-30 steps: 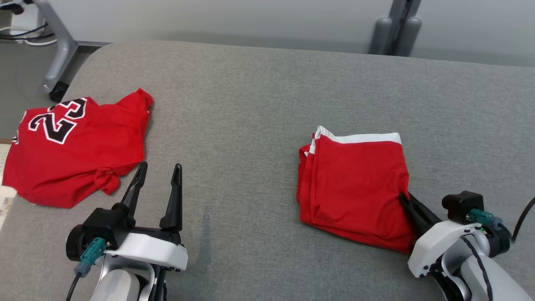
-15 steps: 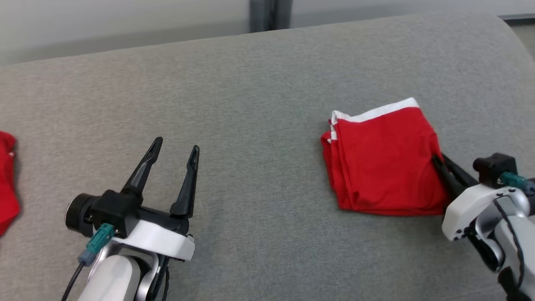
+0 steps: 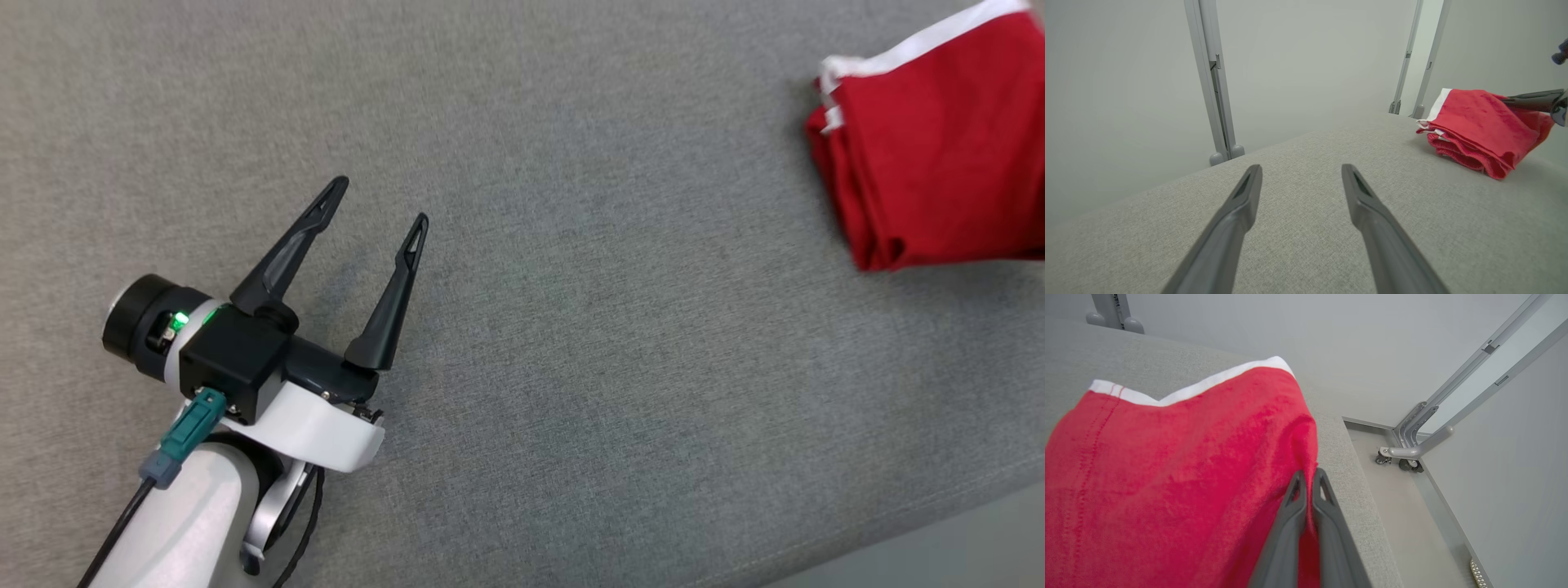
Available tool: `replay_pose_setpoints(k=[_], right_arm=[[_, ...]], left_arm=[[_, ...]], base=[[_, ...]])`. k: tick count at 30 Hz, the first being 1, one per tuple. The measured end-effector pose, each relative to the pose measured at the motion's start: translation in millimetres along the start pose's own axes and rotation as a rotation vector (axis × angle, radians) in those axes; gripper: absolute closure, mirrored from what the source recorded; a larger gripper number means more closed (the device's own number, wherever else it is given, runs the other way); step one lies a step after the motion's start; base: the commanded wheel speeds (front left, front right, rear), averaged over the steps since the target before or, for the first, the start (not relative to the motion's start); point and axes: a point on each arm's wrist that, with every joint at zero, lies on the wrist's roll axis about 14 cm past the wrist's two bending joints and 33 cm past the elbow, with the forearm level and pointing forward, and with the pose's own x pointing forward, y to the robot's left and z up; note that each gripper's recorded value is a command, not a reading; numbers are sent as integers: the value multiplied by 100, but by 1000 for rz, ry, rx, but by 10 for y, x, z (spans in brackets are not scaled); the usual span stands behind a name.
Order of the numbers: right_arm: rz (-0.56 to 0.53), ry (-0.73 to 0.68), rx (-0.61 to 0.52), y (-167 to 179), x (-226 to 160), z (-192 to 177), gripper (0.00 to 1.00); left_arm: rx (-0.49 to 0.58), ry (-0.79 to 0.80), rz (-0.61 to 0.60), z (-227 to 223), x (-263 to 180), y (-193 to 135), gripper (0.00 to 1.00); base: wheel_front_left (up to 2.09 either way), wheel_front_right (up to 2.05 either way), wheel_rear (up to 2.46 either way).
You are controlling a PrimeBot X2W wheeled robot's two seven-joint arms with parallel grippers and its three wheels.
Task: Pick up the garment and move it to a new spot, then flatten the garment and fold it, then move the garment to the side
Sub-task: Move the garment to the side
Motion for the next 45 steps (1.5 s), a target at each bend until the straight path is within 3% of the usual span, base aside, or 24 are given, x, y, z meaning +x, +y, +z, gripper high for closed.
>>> replay_pose_setpoints(k=[13,15,16,18,20,36,45], right_arm=[[-171,-12,17,-514,251,49,100],[-187,-11,21,-544,264,32,75],[-192,-16,27,-545,275,37,75],[-190,-28,19,-517,304,66,55],[-199,-47,34,-512,315,109,0],[-217,-175,186,-286,-138,209,0],[-120,-264,297,302,-426,328,0]], left_arm=[[-12,26,-9,-185,70,105,0],[-11,30,-10,-207,70,118,0],[-10,31,-9,-212,70,124,0],[-9,35,-10,-225,72,130,0],[-7,37,-11,-226,70,131,0],[-31,-29,26,80,-51,-1,0],[-49,-64,157,259,-349,115,0]], base=[[0,0,0],[0,0,0],[0,0,0],[0,0,0],[0,0,0],[0,0,0],[0,0,0]])
